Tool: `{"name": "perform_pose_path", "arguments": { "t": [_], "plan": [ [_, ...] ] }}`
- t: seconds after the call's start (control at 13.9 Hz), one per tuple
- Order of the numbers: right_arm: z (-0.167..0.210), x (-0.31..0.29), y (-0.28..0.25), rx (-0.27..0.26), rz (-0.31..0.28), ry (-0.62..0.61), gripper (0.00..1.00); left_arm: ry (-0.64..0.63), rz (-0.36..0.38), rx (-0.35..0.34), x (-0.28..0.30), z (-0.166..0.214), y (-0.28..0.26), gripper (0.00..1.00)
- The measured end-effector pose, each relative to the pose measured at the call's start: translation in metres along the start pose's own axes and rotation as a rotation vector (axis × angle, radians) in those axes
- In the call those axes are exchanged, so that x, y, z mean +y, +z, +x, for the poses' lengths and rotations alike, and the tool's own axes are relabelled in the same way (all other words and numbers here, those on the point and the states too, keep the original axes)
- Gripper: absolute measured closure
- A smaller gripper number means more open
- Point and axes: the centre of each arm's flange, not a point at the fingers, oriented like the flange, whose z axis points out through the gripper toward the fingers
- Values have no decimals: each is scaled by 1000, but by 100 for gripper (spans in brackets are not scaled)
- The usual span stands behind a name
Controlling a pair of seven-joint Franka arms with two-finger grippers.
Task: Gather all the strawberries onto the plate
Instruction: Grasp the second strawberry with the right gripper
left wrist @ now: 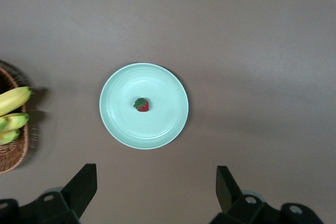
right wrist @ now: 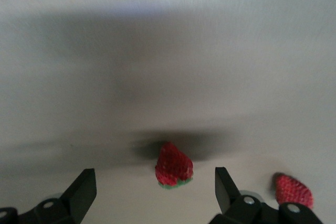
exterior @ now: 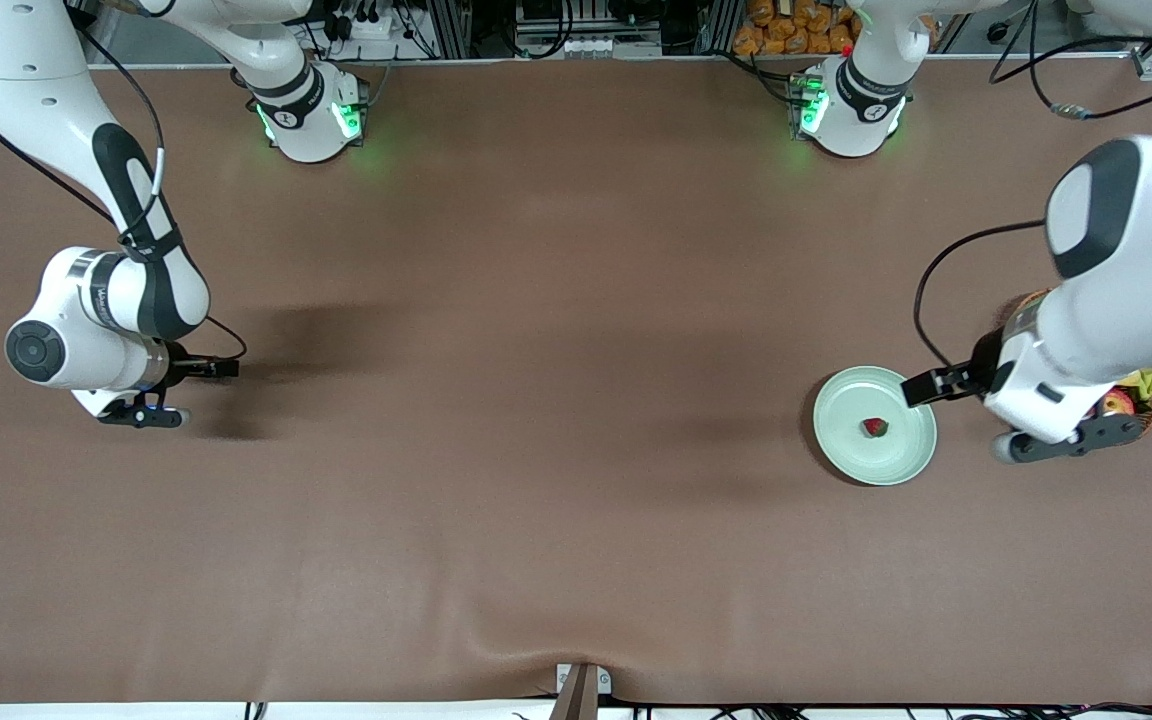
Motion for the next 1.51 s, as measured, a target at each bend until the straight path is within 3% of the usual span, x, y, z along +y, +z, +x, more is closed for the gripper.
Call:
{"name": "perform_pose_path", "arguments": {
  "t": [0.36,1.01,1.15,1.51],
  "plan": [
    [-5,15,8,-3,7,-2,0,-17,7,29,-16,-19,-45,0],
    [-6,15,10,3,7,-6,2,-16,10,17,-15,-18,-38,0],
    [-7,14,13,-2,8,-9,15,-19,10,17,-17,-18,-38,0],
    [-8,13,16,-10,8,-10,69,-35,10,16,-27,-15,-38,0]
  ]
}}
